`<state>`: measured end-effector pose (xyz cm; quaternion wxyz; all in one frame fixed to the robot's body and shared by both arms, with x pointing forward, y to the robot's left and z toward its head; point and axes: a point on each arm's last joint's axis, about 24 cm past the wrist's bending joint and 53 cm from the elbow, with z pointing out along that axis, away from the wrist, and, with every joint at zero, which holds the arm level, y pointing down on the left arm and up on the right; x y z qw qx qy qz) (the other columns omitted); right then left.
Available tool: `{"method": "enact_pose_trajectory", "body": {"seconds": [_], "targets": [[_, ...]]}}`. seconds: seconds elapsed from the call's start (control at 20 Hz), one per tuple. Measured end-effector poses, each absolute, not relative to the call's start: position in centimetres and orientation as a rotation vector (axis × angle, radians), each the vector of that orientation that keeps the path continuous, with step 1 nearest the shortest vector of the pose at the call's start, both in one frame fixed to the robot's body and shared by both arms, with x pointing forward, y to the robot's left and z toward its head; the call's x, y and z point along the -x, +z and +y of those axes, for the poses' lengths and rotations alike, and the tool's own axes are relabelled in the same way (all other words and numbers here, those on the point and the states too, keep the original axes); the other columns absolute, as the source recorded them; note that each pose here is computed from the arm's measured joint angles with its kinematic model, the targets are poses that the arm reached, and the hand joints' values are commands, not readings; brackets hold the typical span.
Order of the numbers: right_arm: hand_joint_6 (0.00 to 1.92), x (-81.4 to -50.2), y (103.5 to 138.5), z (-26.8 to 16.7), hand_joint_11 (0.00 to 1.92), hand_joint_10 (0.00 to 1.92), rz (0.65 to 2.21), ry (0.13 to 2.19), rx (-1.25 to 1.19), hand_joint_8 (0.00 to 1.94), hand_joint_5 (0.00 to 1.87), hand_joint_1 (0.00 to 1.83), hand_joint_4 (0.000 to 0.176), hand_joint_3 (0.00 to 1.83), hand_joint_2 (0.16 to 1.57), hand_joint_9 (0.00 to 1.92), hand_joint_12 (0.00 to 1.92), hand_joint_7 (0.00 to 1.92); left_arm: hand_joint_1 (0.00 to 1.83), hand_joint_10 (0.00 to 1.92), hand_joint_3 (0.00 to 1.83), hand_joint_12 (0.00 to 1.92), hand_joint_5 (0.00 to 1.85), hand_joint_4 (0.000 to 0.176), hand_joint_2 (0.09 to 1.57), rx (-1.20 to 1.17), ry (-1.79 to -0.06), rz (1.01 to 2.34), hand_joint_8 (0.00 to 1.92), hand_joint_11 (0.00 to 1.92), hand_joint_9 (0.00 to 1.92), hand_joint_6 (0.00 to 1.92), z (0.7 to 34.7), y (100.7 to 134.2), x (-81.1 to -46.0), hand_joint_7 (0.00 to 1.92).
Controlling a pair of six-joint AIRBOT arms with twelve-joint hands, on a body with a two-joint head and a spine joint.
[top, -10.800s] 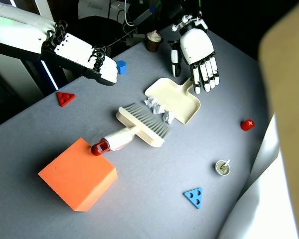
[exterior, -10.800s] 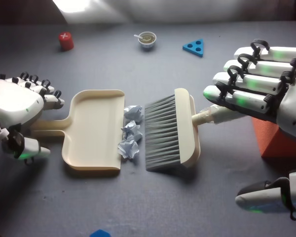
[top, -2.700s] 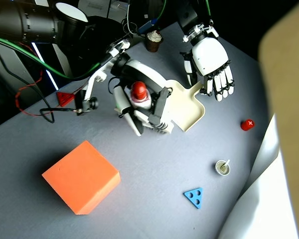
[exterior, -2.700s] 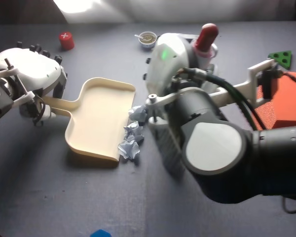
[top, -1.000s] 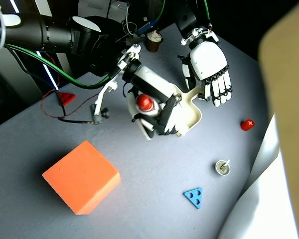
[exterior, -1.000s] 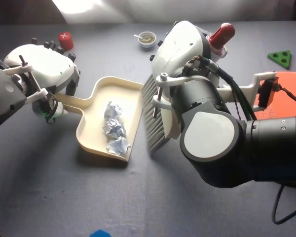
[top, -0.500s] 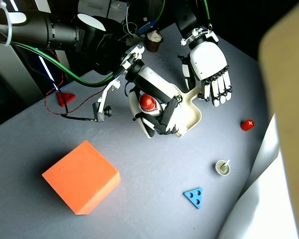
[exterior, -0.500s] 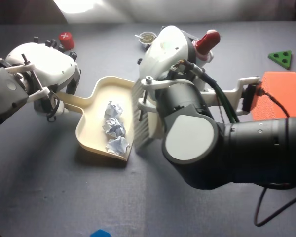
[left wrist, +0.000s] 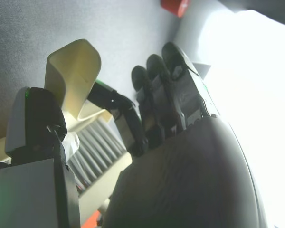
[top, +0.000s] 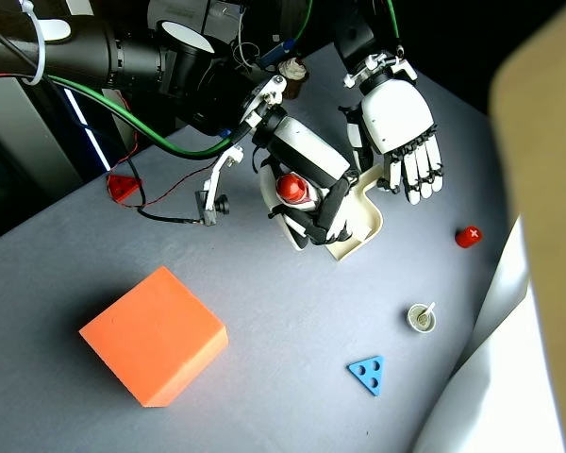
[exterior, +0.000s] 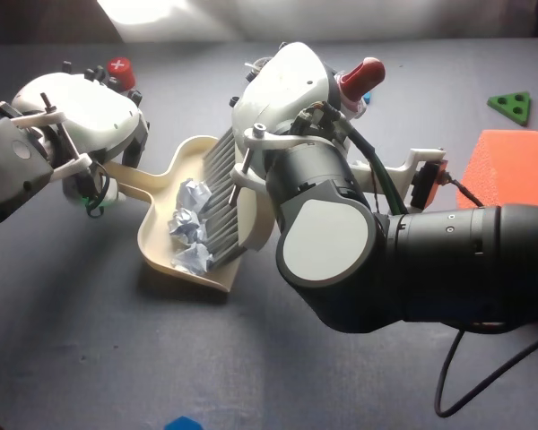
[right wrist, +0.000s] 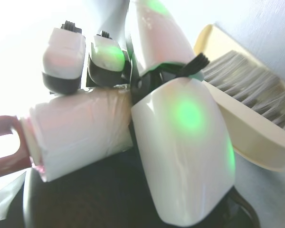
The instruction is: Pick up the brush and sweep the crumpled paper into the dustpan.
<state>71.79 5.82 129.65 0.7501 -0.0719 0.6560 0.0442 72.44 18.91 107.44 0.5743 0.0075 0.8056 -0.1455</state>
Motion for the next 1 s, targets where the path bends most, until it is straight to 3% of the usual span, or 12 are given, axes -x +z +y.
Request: {"method": "enact_pose_trajectory", "body": {"seconds": [0.45, 0.8, 1.0], "targets": [[1.92, -71.6, 130.7, 5.8, 1.36, 1.92, 1.387, 0.121, 0.159, 1.94, 0.87, 1.53, 0.125, 0.00, 1.22, 1.22, 1.92, 0.93, 1.07, 0.01, 0.00, 0.19, 0.90, 0.000, 1.16, -0.026, -0.343, 1.890, 0.01, 0.30, 0.39, 1.11, 18.8, 107.4, -72.4, 0.47], [1.92, -71.5, 130.5, 3.7, 1.37, 1.92, 1.387, 0.071, 0.180, 1.94, 0.89, 1.54, 0.095, 0.00, 1.21, 1.22, 1.92, 0.93, 1.08, 0.01, 0.00, 0.17, 0.89, 0.000, 1.16, -0.023, -0.348, 1.886, 0.00, 0.27, 0.38, 1.12, 18.7, 107.6, -72.5, 0.45], [1.92, -71.0, 130.7, 2.0, 1.40, 1.92, 1.388, 0.072, 0.184, 1.94, 0.90, 1.56, 0.091, 0.00, 1.21, 1.25, 1.92, 0.97, 1.05, 0.00, 0.00, 0.16, 0.85, 0.000, 1.18, -0.022, -0.351, 1.881, 0.00, 0.26, 0.36, 1.18, 18.5, 107.9, -72.6, 0.43]]}}
